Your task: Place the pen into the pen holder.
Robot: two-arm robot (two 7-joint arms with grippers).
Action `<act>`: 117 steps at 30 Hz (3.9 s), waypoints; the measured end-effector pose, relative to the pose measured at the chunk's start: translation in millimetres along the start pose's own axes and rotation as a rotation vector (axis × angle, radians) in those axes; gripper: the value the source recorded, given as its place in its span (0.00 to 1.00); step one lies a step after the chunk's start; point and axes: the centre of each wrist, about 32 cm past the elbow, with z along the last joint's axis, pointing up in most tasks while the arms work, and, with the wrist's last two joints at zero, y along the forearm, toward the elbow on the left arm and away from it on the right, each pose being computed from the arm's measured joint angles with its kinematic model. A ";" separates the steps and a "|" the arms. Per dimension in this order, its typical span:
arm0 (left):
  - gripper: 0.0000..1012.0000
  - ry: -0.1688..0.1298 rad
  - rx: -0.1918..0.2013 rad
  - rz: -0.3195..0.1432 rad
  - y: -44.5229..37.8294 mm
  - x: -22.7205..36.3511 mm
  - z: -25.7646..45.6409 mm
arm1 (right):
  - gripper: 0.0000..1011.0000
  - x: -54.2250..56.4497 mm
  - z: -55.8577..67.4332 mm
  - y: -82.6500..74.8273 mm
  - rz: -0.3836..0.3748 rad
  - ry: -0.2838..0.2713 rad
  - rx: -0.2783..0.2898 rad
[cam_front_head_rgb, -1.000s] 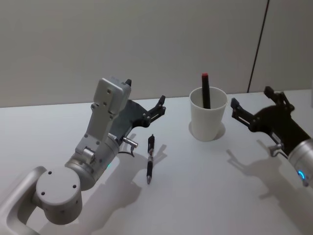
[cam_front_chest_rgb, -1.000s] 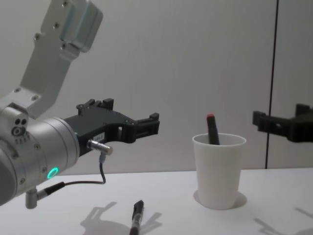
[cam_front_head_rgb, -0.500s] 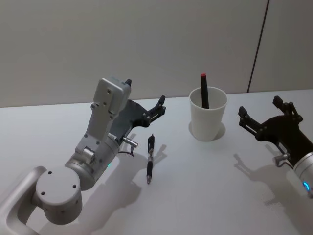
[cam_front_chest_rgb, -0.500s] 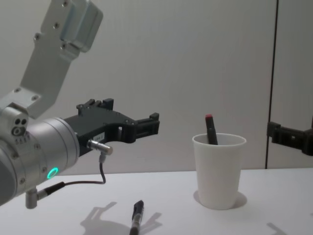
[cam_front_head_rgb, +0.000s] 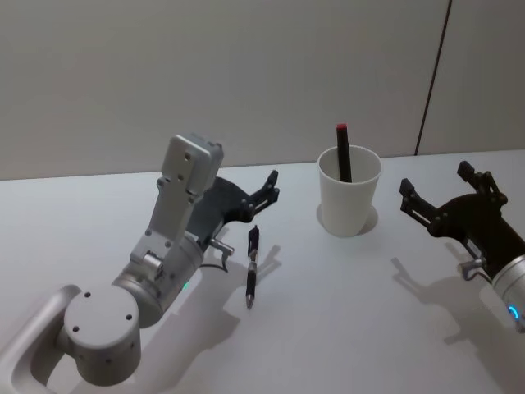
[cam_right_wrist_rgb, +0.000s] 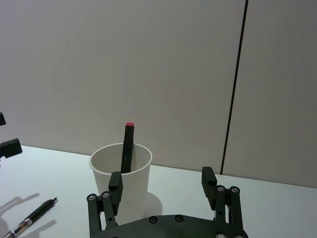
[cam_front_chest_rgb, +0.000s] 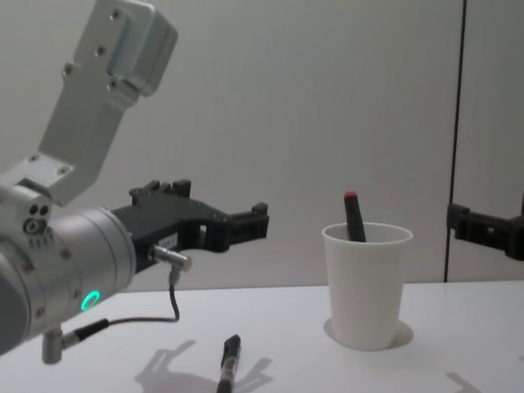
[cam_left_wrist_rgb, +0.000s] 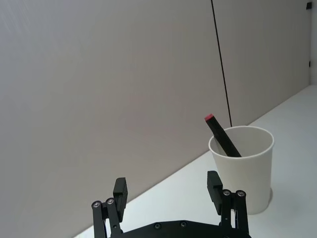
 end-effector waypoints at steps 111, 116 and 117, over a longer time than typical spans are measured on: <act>0.99 0.190 0.297 0.043 52.8 -62.4 -47.9 | 0.99 -0.1 -0.1 0.0 0.000 0.000 0.000; 0.99 0.189 0.301 0.040 53.2 -62.3 -47.5 | 0.99 -0.1 -0.1 0.0 0.000 0.000 0.000; 0.99 0.188 0.303 0.038 53.2 -62.3 -47.3 | 0.99 -0.1 -0.1 0.0 0.000 0.000 0.000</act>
